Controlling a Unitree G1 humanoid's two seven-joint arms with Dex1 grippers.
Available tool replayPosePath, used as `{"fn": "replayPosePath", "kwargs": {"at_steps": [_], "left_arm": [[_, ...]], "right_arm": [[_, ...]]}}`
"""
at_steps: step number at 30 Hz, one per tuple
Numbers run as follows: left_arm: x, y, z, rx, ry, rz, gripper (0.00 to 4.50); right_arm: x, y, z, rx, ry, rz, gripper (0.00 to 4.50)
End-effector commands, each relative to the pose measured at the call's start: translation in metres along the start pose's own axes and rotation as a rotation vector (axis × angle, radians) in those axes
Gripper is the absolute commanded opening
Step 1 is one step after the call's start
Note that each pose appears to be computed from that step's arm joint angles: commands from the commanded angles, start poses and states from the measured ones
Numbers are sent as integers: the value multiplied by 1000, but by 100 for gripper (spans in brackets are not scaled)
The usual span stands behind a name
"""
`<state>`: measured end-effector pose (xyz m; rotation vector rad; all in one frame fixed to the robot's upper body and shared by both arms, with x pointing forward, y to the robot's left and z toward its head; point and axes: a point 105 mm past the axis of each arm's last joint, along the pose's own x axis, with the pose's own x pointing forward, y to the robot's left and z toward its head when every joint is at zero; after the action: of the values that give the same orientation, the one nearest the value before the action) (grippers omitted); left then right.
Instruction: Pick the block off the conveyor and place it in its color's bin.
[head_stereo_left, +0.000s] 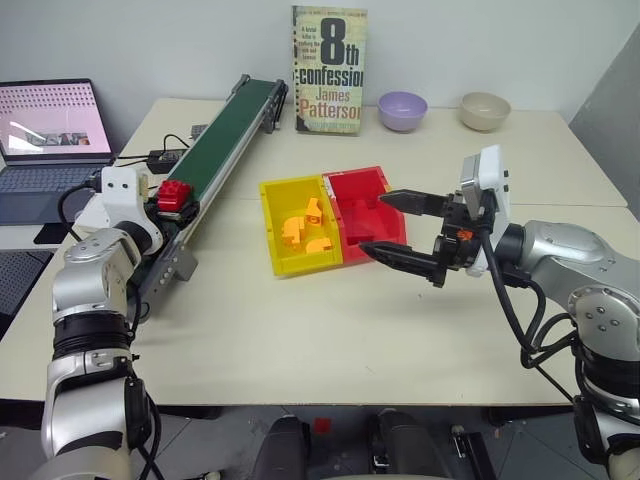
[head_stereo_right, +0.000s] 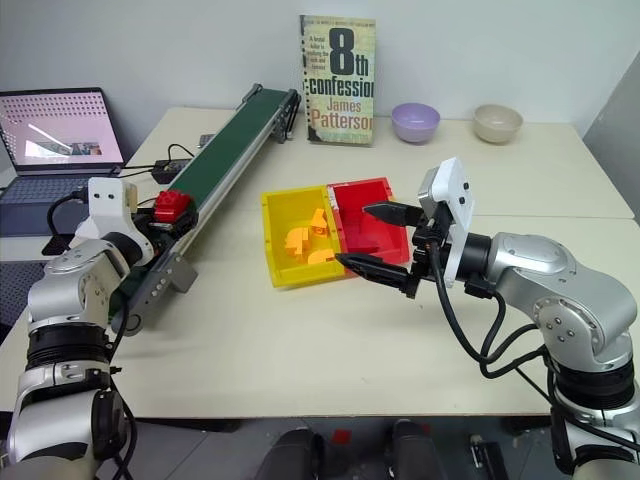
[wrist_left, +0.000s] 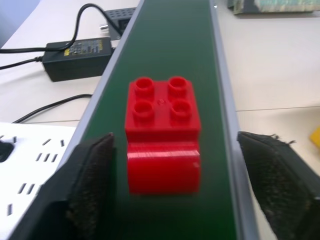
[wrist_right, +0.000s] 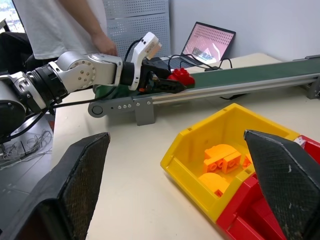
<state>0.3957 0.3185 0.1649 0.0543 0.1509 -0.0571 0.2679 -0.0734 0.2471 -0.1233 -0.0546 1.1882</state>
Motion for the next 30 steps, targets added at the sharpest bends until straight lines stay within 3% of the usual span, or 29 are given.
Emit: {"fn": "replayPosePath", "kwargs": {"at_steps": [1,9,13,16,20,23,25,30], "left_arm": [[-12,12,17,26,-52,38,300],[-28,18,19,20,-55,73,157],[-36,20,29,31,-80,74,154],[-31,0,47,22,-111,-7,154],[-18,-55,72,72,-141,-235,154],[-13,-80,82,93,-149,-347,154],[-4,-130,89,155,-156,-557,154],[17,-218,89,306,-157,-872,154]], "right_arm": [[-3,1,12,-34,-32,2,450],[-3,-1,12,-31,-36,-3,450],[-3,-3,8,-33,-29,-32,450],[-5,-10,0,-64,-4,-129,450],[-14,-27,-10,-117,45,-318,450],[-20,-36,-16,-127,70,-416,450],[-29,-38,-19,-129,79,-477,450],[-41,-31,-26,-114,97,-553,450]]}}
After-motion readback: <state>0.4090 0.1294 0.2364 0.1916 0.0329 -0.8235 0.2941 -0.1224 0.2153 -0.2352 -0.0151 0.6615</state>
